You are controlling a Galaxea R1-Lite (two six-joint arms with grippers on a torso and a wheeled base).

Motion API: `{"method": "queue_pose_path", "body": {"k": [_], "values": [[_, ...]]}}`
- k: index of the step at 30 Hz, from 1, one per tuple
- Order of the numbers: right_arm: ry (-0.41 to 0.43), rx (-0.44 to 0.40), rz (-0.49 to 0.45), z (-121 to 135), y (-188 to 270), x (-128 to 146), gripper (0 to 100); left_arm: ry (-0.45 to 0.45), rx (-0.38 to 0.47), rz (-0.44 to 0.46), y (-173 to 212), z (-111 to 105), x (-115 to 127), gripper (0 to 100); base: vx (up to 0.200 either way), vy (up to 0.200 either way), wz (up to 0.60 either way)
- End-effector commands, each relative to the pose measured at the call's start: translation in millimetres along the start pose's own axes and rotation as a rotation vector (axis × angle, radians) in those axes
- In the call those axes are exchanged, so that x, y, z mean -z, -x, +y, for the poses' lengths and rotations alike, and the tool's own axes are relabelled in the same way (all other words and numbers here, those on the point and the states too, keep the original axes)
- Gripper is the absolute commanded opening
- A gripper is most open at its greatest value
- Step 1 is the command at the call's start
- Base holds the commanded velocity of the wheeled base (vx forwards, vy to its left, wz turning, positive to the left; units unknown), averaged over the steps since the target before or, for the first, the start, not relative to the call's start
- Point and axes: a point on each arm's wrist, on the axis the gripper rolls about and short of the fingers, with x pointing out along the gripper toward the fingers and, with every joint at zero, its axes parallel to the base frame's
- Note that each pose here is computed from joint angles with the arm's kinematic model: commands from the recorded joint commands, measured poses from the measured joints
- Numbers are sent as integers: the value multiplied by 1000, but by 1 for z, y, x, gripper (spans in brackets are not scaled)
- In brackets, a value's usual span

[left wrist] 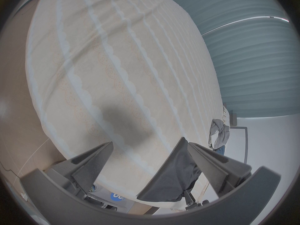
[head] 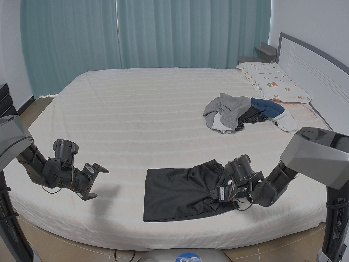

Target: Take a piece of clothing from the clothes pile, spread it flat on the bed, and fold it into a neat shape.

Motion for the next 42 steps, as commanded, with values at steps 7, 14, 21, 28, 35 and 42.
{"method": "queue_pose_path", "body": {"k": [7, 14, 21, 28, 35, 42], "values": [[-94, -3, -35, -51, 36, 1, 100, 1, -4, 2, -1, 1, 0, 100, 0, 0, 0], [-106, -77, -53, -57, 36, 16, 100, 0, -2, 2, -1, 1, 1, 100, 0, 0, 0], [-109, -80, -43, -65, 35, 20, 100, 1, -4, 2, -1, 1, 1, 100, 0, 0, 0], [-163, -226, -75, -57, 33, 13, 100, -1, -6, -2, -1, 1, 1, 100, 0, 0, 0], [-156, -254, -66, -47, 15, 12, 100, -1, -6, -2, -1, 1, 1, 100, 0, 0, 0], [-141, -264, -15, -50, 15, 24, 0, -2, -6, -1, -1, 1, 1, 100, 0, 0, 0]]}}
